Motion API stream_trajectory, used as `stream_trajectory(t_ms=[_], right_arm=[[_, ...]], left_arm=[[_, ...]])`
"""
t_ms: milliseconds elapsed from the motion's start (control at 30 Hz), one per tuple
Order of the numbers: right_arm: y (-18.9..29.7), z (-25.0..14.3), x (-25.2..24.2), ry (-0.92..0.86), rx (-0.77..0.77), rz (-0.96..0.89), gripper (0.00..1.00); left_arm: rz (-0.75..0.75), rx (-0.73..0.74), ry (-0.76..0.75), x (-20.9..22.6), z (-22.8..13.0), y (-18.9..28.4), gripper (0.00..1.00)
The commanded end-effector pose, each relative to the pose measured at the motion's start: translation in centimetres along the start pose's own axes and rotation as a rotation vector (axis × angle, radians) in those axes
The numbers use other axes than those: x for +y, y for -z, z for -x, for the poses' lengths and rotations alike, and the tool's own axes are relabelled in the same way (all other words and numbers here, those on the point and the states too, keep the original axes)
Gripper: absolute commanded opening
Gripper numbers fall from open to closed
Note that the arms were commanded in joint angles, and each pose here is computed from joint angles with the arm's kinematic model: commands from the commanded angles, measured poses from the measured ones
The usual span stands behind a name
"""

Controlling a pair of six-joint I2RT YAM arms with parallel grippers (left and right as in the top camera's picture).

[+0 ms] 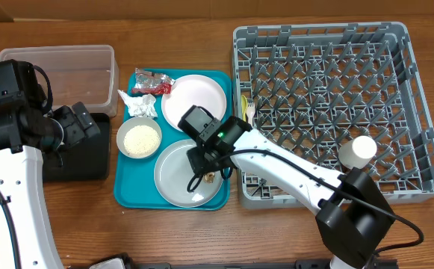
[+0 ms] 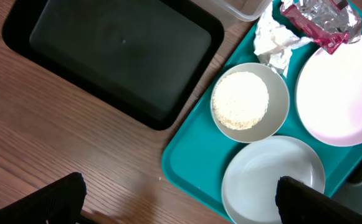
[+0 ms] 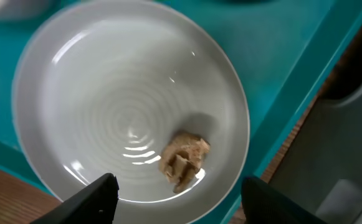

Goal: Sort waste into correct bins and load items into the dishwasher rack
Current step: 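Grasp the grey plate's edge with the left gripper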

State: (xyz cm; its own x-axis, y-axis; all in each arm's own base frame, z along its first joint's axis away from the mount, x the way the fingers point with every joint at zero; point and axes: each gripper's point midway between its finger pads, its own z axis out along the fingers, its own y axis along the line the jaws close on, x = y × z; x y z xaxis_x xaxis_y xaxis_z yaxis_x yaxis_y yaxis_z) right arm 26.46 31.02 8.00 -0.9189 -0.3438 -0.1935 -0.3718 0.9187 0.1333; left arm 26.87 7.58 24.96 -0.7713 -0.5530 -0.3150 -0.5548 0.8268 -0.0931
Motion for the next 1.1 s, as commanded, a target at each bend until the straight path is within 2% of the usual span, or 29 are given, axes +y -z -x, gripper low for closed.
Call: stream_trajectory(t_ms=[0, 100, 167, 200, 267, 333, 533, 600, 700, 767, 833, 900, 1067], right_arm=[[5.8, 3.0, 1.9, 0.003, -0.156, 0.079, 0.68], [8.5, 3.7, 1.6, -0.008, -0.220, 0.105, 0.68], [11.2, 4.2, 1.0, -0.027, -0.282, 0.128, 0.68], [12.7, 4.4, 0.5, -0.039, -0.316, 0.139, 0.69], [14.6, 4.8, -0.4, -0.059, -0.363, 0.152, 0.71], [17.4, 5.1, -1.9, -0.094, -0.428, 0.163, 0.72], [22.1, 4.6, -6.9, -0.203, -0.526, 0.142, 0.76], [22.8, 4.3, -8.3, -0.233, -0.536, 0.128, 0.76], [23.3, 3.7, -10.5, -0.287, -0.533, 0.098, 0.79], [23.0, 3.0, -11.7, -0.322, -0.500, 0.083, 0.80], [22.9, 2.7, -12.1, -0.337, -0.484, 0.081, 0.80], [22.9, 2.6, -12.4, -0.344, -0.483, 0.079, 0.79], [22.9, 2.7, -12.4, -0.343, -0.486, 0.080, 0.79]], left_arm=[[-0.113, 0.029, 0.055, -1.9, -0.3, 0.3, 1.00], [-0.204, 0.060, 0.061, -3.5, -0.7, 0.6, 1.00], [-0.298, 0.081, 0.015, -5.2, -1.1, 0.8, 1.00], [-0.357, 0.092, -0.061, -6.4, -1.6, 1.0, 0.99], [-0.419, 0.108, -0.193, -7.9, -2.6, 1.3, 0.89], [-0.381, 0.132, -0.260, -8.4, -3.8, 1.1, 0.92], [-0.211, 0.243, -0.474, -9.1, -8.9, -1.3, 0.84], [-0.149, 0.236, -0.533, -9.1, -9.6, -2.9, 1.00], [-0.162, 0.276, -0.567, -10.1, -11.3, -4.4, 1.00], [-0.087, 0.329, -0.530, -8.5, -12.6, -7.0, 1.00], [-0.071, 0.381, -0.492, -8.0, -14.1, -8.7, 0.89], [-0.091, 0.431, -0.488, -7.9, -15.7, -10.3, 0.73], [-0.060, 0.439, -0.408, -7.2, -17.2, -14.0, 0.56]])
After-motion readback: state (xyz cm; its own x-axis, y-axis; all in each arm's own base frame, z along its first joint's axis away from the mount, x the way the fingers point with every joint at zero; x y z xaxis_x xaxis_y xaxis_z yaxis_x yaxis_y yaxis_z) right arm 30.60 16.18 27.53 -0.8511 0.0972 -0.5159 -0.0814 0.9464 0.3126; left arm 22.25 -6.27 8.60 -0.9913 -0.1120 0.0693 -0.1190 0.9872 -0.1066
